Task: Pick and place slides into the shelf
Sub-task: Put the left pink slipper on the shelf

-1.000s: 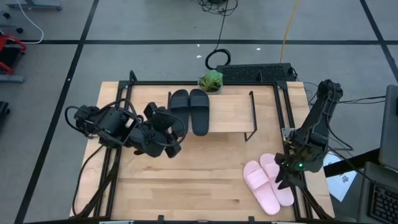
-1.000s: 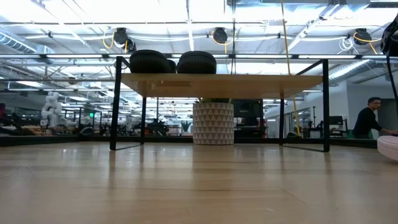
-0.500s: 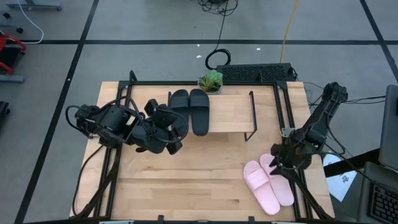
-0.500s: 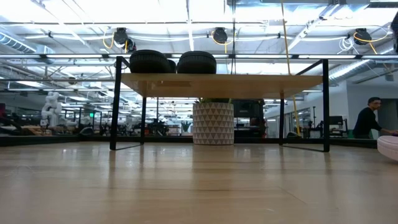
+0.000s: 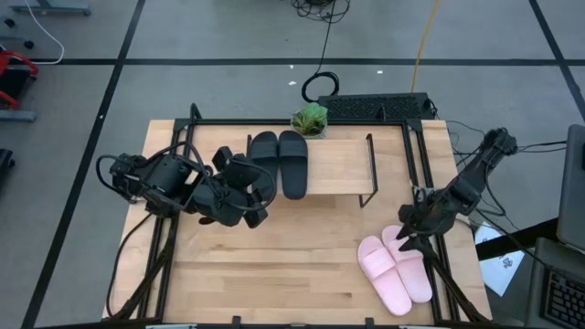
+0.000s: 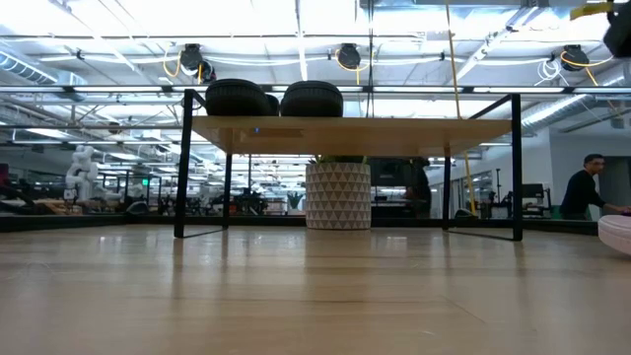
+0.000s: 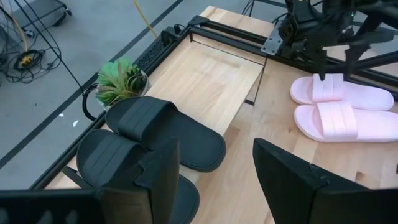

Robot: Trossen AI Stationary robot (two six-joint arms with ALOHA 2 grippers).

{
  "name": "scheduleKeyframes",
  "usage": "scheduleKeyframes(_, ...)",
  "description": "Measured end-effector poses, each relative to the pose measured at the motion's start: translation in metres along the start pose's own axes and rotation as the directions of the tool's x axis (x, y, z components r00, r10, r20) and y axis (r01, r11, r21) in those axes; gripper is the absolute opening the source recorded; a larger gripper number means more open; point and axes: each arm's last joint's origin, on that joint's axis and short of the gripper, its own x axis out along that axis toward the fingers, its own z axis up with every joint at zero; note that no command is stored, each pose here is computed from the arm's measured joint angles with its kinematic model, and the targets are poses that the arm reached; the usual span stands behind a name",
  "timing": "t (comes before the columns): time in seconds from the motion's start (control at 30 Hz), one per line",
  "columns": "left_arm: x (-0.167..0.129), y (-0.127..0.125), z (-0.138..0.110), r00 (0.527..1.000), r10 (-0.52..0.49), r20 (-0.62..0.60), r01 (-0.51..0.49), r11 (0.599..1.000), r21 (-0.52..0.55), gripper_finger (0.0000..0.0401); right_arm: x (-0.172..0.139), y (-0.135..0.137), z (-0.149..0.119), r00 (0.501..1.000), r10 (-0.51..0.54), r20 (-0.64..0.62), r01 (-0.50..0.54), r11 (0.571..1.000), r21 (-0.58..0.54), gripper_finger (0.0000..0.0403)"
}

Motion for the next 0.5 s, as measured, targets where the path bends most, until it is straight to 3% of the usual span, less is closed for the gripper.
scheduleKeyframes(0.2, 0.0, 0.0, 0.0, 1.0, 0.0, 0.0, 0.0, 1.0, 0.002, 0.0205, 0.0, 0.007, 0.012, 0.993, 0.086, 0.076, -0.077, 0.991, -0.113, 0.0219)
scheduleKeyframes(0.5, 0.0, 0.0, 0.0, 1.0, 0.0, 0.0, 0.0, 1.0, -0.009, 0.0205, 0.02, 0.02, 0.027, 0.971, 0.228, -0.073, -0.237, 0.958, -0.162, 0.0219)
